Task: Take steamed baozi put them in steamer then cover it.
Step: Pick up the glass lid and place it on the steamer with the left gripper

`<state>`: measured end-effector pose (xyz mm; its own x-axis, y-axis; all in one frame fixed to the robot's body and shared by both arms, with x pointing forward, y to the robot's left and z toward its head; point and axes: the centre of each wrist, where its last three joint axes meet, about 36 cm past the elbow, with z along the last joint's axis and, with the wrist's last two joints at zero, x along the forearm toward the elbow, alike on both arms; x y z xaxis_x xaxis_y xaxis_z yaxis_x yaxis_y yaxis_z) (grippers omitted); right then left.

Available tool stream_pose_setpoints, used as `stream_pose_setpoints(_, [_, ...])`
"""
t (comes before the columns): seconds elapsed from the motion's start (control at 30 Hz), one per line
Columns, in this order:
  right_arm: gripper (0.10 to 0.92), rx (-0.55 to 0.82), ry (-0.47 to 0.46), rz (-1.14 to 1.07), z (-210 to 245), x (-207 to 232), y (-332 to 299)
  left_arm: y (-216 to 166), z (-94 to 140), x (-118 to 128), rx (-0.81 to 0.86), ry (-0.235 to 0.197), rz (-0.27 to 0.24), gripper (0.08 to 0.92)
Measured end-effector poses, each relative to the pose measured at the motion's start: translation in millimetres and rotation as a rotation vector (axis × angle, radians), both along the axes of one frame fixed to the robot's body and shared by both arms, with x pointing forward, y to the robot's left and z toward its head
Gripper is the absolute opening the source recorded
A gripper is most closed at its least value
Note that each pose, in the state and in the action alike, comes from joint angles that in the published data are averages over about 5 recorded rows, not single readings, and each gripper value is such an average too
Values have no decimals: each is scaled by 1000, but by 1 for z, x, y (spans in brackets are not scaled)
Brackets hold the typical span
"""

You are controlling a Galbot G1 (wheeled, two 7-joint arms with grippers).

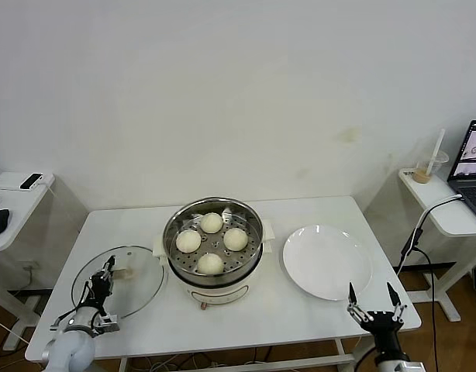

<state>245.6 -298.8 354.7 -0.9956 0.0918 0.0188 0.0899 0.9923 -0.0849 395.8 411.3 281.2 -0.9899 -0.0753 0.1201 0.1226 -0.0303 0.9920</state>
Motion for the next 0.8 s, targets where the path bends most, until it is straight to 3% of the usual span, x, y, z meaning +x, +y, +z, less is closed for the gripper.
stream_pose_setpoints(0.23, [823,4,-4,21,0,7,1,5,26,-14,41,-43,8,151])
stream_pose_setpoints(0.8, [823,-6,-3,73,0,17,1,39,106,-49,69,-56,122,151])
